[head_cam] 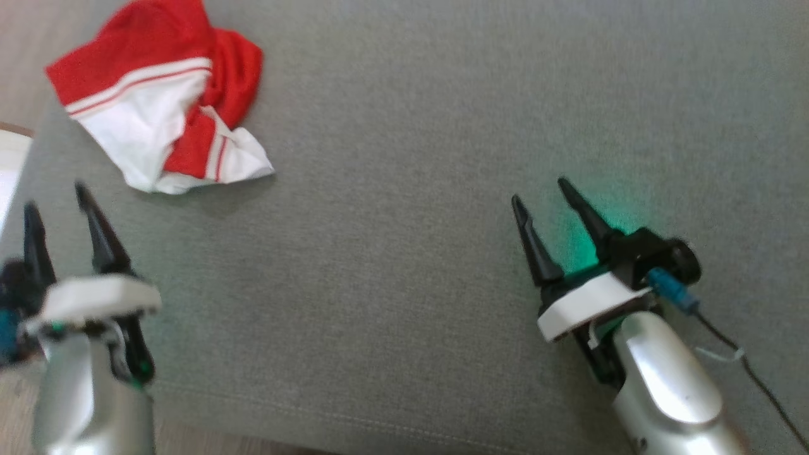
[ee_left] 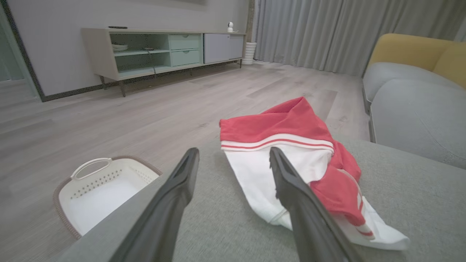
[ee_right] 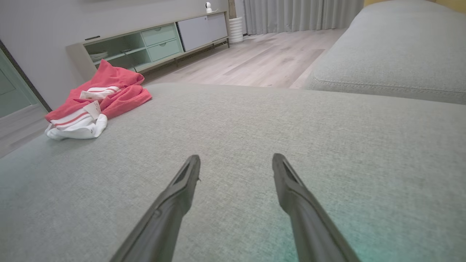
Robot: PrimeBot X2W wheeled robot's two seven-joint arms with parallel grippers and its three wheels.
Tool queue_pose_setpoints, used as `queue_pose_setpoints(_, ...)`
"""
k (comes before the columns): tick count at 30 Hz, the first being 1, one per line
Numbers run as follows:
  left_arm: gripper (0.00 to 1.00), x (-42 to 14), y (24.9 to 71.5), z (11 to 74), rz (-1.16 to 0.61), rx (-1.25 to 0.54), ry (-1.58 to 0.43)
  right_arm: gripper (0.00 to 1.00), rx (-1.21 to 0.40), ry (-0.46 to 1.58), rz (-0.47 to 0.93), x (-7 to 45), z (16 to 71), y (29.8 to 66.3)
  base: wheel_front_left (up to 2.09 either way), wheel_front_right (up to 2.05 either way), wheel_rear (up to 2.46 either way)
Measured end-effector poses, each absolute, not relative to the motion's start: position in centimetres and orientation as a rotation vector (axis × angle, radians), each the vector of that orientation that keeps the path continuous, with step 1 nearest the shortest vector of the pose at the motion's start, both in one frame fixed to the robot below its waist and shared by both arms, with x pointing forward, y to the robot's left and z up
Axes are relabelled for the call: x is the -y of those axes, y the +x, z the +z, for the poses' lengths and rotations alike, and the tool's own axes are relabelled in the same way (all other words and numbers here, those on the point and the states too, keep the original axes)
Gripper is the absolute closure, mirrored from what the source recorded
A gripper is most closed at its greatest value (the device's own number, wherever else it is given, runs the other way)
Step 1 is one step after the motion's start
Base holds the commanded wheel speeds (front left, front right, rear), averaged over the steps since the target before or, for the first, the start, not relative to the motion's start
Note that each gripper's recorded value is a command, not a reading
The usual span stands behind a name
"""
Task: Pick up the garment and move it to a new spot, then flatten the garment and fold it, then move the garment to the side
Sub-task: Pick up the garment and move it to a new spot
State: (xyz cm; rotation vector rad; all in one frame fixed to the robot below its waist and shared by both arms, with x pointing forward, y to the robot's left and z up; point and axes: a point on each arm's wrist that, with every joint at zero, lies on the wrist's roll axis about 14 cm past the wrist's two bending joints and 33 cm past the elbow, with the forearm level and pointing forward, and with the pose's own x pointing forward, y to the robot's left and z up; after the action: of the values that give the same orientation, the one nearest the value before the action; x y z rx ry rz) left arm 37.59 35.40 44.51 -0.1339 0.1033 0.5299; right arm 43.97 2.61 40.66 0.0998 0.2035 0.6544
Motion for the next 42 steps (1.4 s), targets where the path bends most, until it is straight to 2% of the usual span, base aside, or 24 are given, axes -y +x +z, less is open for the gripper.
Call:
queue_pose_setpoints(11, 0.00, -35.5, 48.1, 41.8, 0.361, -0.250, -0.113, 0.00, -0.190, 0.109, 0.635, -1.3, 38.8, 47.1, 0.00, 0.00, 0.00)
queue_pose_setpoints(16, 0.00, -33.3, 48.4, 36.5, 0.319, -0.476, -0.166, 0.00, -0.175, 0.114, 0.615, -0.5, 38.8, 47.8, 0.00, 0.00, 0.00)
queue_pose_setpoints(19, 0.00, -32.6, 48.3, 34.9, 0.298, -0.545, -0.170, 0.00, -0.169, 0.113, 0.600, 0.1, 38.9, 48.1, 0.00, 0.00, 0.00)
queue_pose_setpoints(20, 0.71, -32.6, 48.5, 34.8, 0.296, -0.558, -0.174, 0.00, -0.166, 0.113, 0.596, 0.2, 38.9, 48.1, 0.00, 0.00, 0.00)
queue_pose_setpoints(21, 1.00, -32.6, 48.8, 35.0, 0.292, -0.556, -0.172, 0.00, -0.165, 0.114, 0.592, 0.3, 39.0, 48.1, 0.00, 0.00, 0.00)
queue_pose_setpoints(26, 1.00, -32.0, 49.6, 36.5, 0.249, -0.499, -0.136, 0.00, -0.160, 0.110, 0.572, 1.0, 39.5, 48.2, 0.00, 0.00, 0.00)
queue_pose_setpoints(32, 1.00, -30.5, 53.4, 44.5, 0.141, -0.224, -0.035, 0.00, -0.127, 0.111, 0.548, 1.6, 41.5, 48.1, 0.00, 0.00, 0.00)
queue_pose_setpoints(38, 1.00, -23.3, 57.0, 55.9, -0.072, 0.084, 0.018, 0.00, -0.111, 0.123, 0.507, 2.8, 43.3, 46.5, 0.00, 0.00, 0.00)
queue_pose_setpoints(42, 1.00, -16.1, 57.2, 59.2, -0.239, 0.182, 0.001, 0.00, -0.101, 0.119, 0.455, 4.7, 44.1, 45.7, 0.00, 0.00, 0.00)
